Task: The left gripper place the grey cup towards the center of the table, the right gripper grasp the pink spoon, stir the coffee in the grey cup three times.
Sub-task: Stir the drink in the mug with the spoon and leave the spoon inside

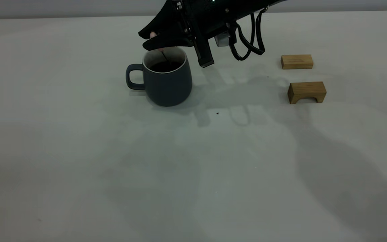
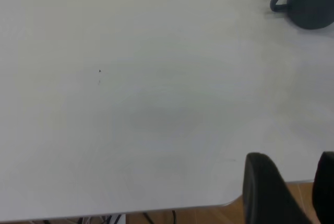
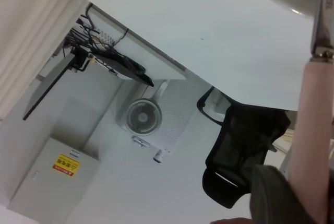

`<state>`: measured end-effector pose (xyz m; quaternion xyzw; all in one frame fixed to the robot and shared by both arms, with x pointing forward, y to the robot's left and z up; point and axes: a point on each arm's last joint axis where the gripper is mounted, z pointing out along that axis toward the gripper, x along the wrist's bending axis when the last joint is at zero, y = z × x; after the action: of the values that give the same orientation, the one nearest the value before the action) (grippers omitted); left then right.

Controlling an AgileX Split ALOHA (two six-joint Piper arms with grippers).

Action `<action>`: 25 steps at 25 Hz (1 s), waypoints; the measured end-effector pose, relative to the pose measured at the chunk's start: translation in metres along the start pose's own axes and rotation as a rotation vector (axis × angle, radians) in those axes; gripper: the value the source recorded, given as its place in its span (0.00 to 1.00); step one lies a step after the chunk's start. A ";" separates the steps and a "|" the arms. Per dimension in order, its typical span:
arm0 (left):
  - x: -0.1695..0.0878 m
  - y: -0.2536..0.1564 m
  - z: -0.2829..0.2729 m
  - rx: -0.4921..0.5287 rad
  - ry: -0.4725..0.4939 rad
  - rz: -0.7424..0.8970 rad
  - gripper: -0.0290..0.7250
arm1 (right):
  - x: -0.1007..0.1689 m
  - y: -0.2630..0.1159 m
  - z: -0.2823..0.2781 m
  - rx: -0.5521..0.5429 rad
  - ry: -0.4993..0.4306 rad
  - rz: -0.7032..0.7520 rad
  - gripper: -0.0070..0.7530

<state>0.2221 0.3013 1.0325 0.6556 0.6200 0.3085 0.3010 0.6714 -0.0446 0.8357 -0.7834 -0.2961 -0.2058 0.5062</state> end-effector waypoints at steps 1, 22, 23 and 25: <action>0.000 0.000 0.000 0.000 0.000 0.000 0.44 | 0.000 -0.001 0.001 0.003 0.001 0.001 0.19; 0.000 0.000 0.000 0.000 0.000 0.000 0.44 | -0.004 -0.008 0.004 0.028 -0.063 0.154 0.74; 0.000 0.000 0.000 0.000 0.000 0.000 0.44 | -0.004 -0.010 0.002 0.031 -0.079 0.117 0.79; 0.000 0.000 0.000 0.000 0.000 0.000 0.44 | 0.003 -0.021 -0.005 0.030 -0.130 0.001 0.86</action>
<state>0.2221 0.3013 1.0325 0.6556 0.6200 0.3085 0.3010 0.6593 -0.0420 0.8533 -0.7878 -0.3309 -0.1496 0.4976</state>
